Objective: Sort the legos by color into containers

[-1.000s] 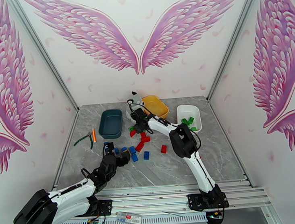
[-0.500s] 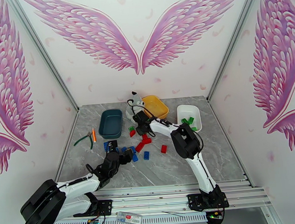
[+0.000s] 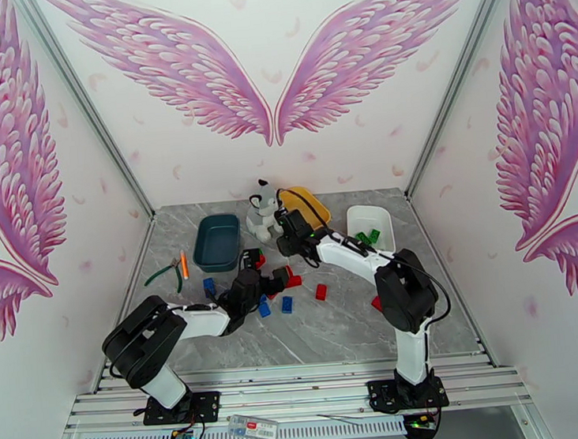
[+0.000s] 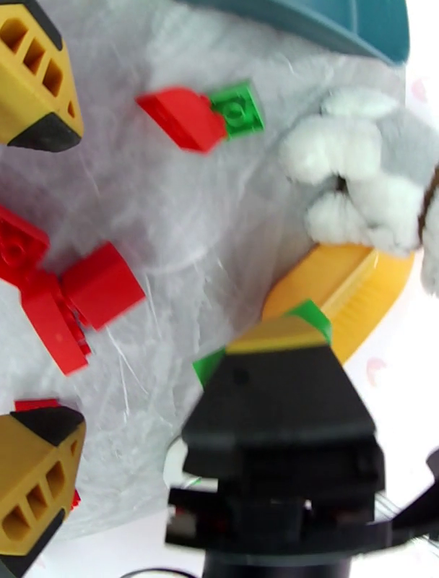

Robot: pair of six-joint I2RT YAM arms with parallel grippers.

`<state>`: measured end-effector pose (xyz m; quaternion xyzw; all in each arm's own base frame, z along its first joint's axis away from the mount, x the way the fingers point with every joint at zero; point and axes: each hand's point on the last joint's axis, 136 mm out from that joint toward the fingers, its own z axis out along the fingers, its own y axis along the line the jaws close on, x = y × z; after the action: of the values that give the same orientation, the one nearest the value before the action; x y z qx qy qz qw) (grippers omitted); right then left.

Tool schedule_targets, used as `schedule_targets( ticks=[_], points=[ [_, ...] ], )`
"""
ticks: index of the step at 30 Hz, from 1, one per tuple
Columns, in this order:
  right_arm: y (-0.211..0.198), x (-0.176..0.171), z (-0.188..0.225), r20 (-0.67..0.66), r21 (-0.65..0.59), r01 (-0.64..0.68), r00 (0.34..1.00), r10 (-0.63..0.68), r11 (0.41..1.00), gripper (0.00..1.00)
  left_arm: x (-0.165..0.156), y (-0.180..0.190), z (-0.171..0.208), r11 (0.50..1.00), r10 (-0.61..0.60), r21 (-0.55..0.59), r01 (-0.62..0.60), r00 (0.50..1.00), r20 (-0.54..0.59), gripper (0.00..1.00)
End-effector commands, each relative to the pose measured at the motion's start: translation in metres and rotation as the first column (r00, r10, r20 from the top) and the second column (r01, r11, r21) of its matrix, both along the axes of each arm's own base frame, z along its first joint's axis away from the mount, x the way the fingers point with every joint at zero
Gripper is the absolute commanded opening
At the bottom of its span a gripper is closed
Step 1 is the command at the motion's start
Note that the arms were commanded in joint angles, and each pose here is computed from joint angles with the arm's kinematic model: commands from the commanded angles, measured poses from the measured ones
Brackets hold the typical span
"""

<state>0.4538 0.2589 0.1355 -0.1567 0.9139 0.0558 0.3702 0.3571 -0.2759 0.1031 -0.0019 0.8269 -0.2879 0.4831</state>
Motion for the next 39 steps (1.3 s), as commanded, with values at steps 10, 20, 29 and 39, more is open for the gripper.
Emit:
schedule_targets(
  ticks=[10, 20, 29, 39],
  points=[
    [-0.196, -0.005, 0.027, 0.004, 0.087, 0.506, 0.861, -0.508, 0.858, 0.28, 0.020, -0.101, 0.033, 0.979, -0.195, -0.040, 0.198, 0.978, 0.077, 0.99],
    [-0.266, -0.004, 0.016, -0.040, 0.035, 0.641, 0.767, -0.640, 0.766, 0.45, 0.013, -0.122, 0.050, 0.973, -0.229, 0.002, 0.230, 0.966, 0.120, 0.99],
    [-0.247, -0.002, 0.027, -0.037, 0.124, 0.595, 0.802, -0.596, 0.794, 0.71, 0.000, -0.054, 0.065, 0.996, -0.080, 0.051, 0.072, 0.981, 0.176, 0.99],
    [-0.113, -0.005, 0.055, 0.094, 0.153, 0.293, 0.946, -0.309, 0.944, 0.76, -0.006, 0.051, 0.046, 0.986, 0.157, 0.031, -0.162, 0.980, 0.122, 0.99]
  ],
)
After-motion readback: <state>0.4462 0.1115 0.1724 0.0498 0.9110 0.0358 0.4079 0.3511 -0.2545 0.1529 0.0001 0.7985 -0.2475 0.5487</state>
